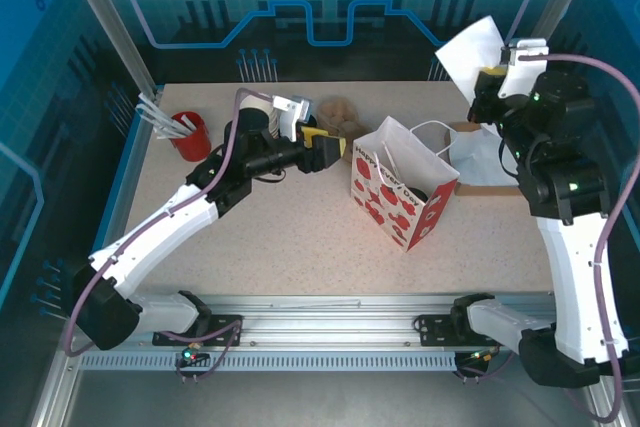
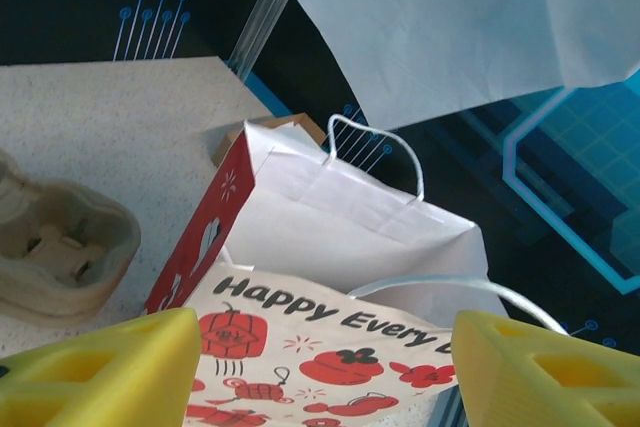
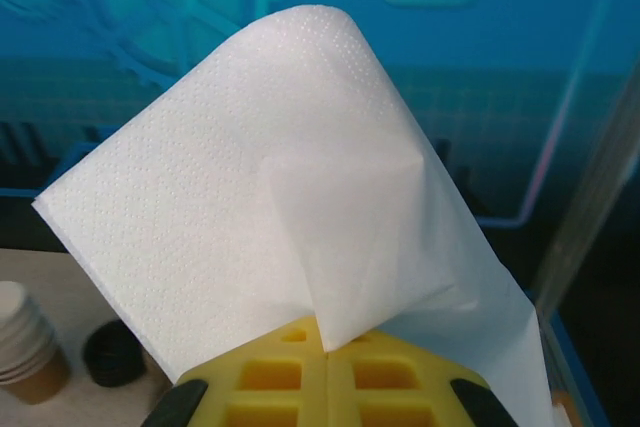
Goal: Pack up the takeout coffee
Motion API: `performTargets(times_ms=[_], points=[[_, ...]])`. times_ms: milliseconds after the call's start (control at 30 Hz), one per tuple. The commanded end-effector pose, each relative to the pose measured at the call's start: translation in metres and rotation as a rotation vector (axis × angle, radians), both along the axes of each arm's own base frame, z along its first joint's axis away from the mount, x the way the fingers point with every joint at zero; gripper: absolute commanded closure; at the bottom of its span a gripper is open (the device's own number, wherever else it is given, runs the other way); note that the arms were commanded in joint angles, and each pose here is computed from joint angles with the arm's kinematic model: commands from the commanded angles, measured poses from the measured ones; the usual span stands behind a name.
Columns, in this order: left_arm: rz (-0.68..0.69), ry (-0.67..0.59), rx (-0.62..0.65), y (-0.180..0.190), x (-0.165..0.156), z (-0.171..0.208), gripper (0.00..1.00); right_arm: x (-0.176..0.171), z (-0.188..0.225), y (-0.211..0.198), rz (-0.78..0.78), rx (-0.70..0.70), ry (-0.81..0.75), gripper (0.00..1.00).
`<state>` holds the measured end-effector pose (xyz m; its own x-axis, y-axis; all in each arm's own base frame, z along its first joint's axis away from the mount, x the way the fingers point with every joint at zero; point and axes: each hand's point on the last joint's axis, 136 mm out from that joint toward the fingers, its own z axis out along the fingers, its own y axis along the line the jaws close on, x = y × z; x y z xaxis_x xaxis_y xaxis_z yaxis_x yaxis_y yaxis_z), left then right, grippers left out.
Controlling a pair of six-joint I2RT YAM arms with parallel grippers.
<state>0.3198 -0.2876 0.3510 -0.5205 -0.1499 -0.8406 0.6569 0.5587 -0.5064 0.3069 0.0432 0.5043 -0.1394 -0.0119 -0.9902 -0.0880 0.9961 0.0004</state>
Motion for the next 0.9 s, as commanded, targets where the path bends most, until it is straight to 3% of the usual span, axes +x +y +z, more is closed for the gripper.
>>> performTargets(times_ms=[0, 333, 633, 867], points=[[-0.044, -0.181, 0.009, -0.004, -0.001, 0.040, 0.30, -0.020, 0.012, 0.031, 0.159, -0.023, 0.008, 1.00], [-0.114, -0.530, 0.128, -0.003, 0.001, 0.107, 0.19, -0.074, 0.047, 0.109, 0.591, -0.023, -0.019, 1.00], [-0.214, -0.643, 0.223, -0.009, 0.007, 0.138, 0.11, -0.093, 0.055, 0.144, 0.774, -0.027, -0.008, 1.00], [-0.331, -0.640, 0.241, -0.029, 0.016, 0.144, 0.12, -0.099, 0.060, 0.152, 0.819, -0.022, -0.013, 1.00]])
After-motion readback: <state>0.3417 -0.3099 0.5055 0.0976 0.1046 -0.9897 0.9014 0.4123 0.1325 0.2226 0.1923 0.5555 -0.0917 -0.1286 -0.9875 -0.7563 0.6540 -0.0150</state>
